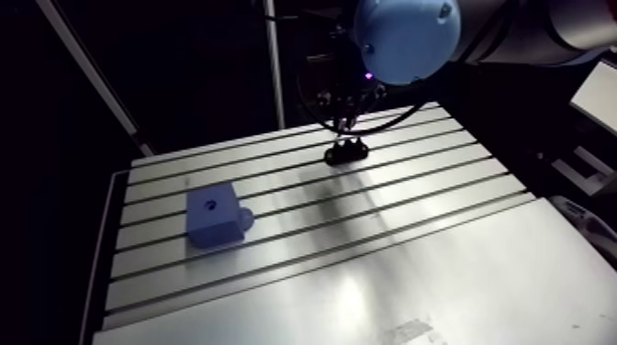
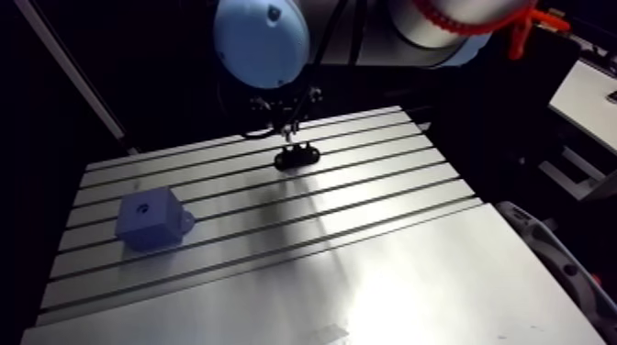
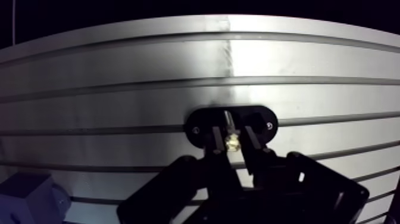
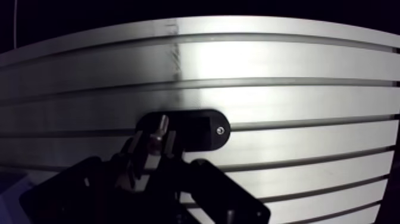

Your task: Pick up the M10 bolt and insert it into the hex recess until seated.

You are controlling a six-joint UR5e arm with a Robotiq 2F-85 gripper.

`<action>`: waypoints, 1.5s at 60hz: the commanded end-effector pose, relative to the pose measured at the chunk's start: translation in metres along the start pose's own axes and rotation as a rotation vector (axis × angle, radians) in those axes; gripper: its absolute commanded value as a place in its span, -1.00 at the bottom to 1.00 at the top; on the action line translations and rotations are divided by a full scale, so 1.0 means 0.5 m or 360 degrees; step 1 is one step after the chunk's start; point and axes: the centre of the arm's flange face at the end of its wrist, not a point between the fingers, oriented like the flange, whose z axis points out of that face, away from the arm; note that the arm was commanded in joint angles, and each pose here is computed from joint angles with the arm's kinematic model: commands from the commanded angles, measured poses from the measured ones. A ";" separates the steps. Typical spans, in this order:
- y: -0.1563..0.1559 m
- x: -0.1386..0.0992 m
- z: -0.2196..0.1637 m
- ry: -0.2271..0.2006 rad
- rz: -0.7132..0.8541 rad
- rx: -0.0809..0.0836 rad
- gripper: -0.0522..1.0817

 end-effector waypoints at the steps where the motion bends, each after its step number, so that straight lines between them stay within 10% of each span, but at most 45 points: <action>1: -0.006 0.007 -0.054 0.0051 -0.0011 -0.0016 0.41; 10: -0.023 0.009 -0.111 0.0045 -0.0020 -0.0010 0.41; 30: -0.092 -0.001 -0.245 -0.0191 0.0047 0.0033 0.42; 39: -0.136 -0.010 -0.256 -0.0237 0.0023 0.0029 0.42; 47: -0.170 -0.024 -0.250 -0.0356 0.0061 -0.0030 0.41; 67: -0.275 -0.037 -0.249 -0.0469 0.0070 -0.0032 0.41; 90: -0.373 -0.030 -0.249 -0.0426 0.0011 -0.0023 0.41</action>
